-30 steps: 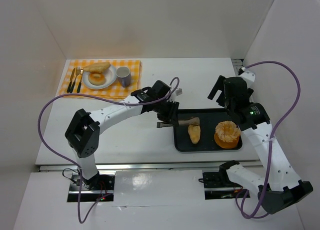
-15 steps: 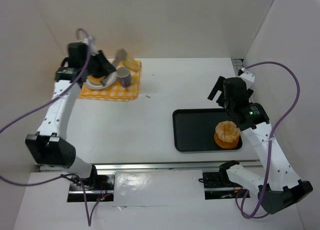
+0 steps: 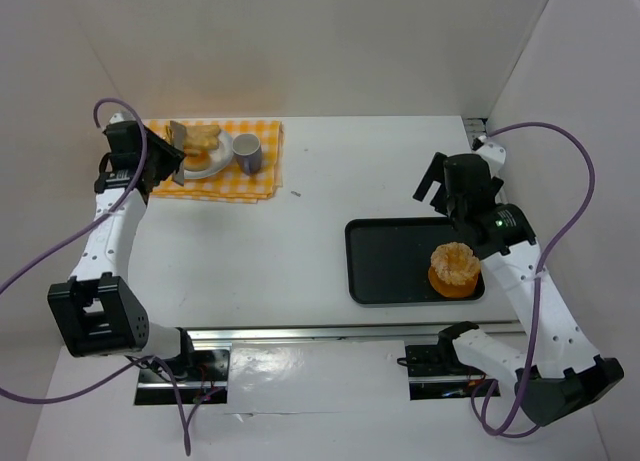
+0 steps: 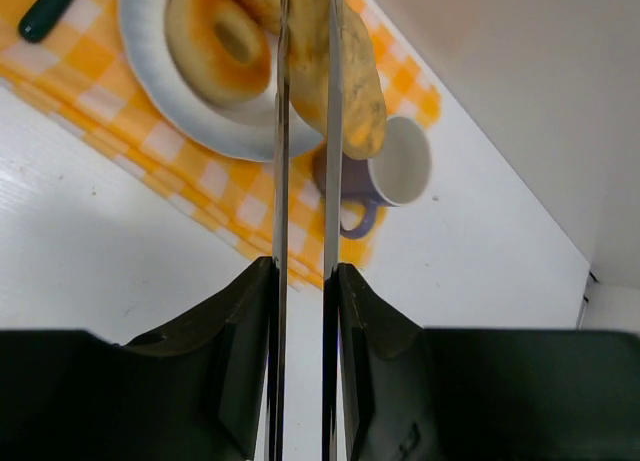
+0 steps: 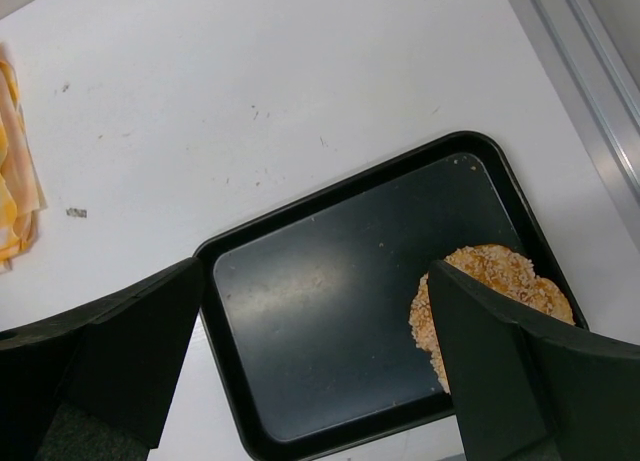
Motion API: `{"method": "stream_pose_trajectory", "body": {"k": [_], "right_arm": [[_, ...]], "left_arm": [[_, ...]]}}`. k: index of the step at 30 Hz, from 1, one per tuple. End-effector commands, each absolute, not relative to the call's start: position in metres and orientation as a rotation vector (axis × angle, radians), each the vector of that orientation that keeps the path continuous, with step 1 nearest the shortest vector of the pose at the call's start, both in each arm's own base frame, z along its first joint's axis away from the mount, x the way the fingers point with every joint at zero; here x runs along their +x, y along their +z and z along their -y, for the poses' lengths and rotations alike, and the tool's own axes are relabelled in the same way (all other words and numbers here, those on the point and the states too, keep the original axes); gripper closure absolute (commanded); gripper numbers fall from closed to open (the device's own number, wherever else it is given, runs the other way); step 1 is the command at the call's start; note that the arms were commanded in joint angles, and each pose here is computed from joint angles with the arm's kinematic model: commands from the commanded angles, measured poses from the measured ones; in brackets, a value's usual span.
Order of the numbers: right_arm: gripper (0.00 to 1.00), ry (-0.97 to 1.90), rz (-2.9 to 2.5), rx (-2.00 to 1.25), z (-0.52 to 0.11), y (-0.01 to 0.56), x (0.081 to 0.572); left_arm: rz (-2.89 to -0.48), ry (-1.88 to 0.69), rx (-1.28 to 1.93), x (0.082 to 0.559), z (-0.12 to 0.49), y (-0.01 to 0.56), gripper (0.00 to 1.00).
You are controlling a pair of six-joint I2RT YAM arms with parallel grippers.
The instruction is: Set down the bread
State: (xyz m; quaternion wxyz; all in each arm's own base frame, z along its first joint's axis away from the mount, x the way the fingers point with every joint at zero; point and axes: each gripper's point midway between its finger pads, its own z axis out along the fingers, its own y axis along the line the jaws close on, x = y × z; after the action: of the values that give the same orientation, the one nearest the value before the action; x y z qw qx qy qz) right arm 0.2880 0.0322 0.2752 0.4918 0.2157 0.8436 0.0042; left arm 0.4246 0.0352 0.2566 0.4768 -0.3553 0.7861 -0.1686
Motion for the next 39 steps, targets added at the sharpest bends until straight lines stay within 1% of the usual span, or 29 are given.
{"method": "stream_pose_trajectory", "body": {"k": [1,13,14,17,21,22,25,26,27,29,32,33,39], "right_arm": [[0.0,0.011,-2.029,0.522,-0.032,0.278,0.295],[0.0,0.017,-2.042,0.516,-0.036,0.272,0.3],[0.0,0.017,-2.042,0.516,-0.036,0.272,0.3],[0.0,0.021,-2.054,0.511,-0.038,0.269,0.301],[0.0,0.021,-2.054,0.511,-0.038,0.269,0.301],[0.0,0.021,-2.054,0.511,-0.038,0.269,0.301],[0.0,0.021,-2.054,0.511,-0.038,0.269,0.301],[0.0,0.021,-2.054,0.511,-0.038,0.269,0.301],[0.0,0.021,-2.054,0.511,-0.038,0.269,0.301],[0.0,0.021,-2.054,0.511,-0.038,0.269,0.301],[0.0,0.03,-2.058,0.507,-0.039,0.269,0.301],[0.0,0.025,-2.066,0.506,-0.04,0.266,0.303],[0.0,0.044,-2.054,0.503,-0.042,0.271,0.305]], "left_arm": [[-1.733,-0.384,-0.931,0.438,-0.053,0.272,1.0],[-1.696,-0.361,-1.015,0.45,-0.048,0.223,1.0],[-1.665,-0.359,-1.009,0.453,-0.051,0.226,0.98],[-1.678,-0.338,-1.028,0.457,-0.044,0.212,0.97],[-1.723,-0.324,-1.038,0.472,-0.034,0.201,0.82],[-1.749,-0.309,-1.045,0.471,-0.031,0.196,0.71],[-1.759,-0.296,-1.042,0.473,-0.026,0.193,0.55],[-1.748,-0.302,-1.038,0.472,-0.026,0.199,0.45],[-1.756,-0.298,-1.041,0.47,-0.026,0.195,0.45],[-1.733,-0.289,-1.024,0.468,-0.026,0.206,0.44],[-1.728,-0.256,-1.027,0.461,-0.03,0.211,0.31],[-1.743,-0.256,-1.022,0.46,-0.026,0.209,0.31],[-1.654,-0.178,-0.995,0.443,-0.039,0.248,0.31]]}}
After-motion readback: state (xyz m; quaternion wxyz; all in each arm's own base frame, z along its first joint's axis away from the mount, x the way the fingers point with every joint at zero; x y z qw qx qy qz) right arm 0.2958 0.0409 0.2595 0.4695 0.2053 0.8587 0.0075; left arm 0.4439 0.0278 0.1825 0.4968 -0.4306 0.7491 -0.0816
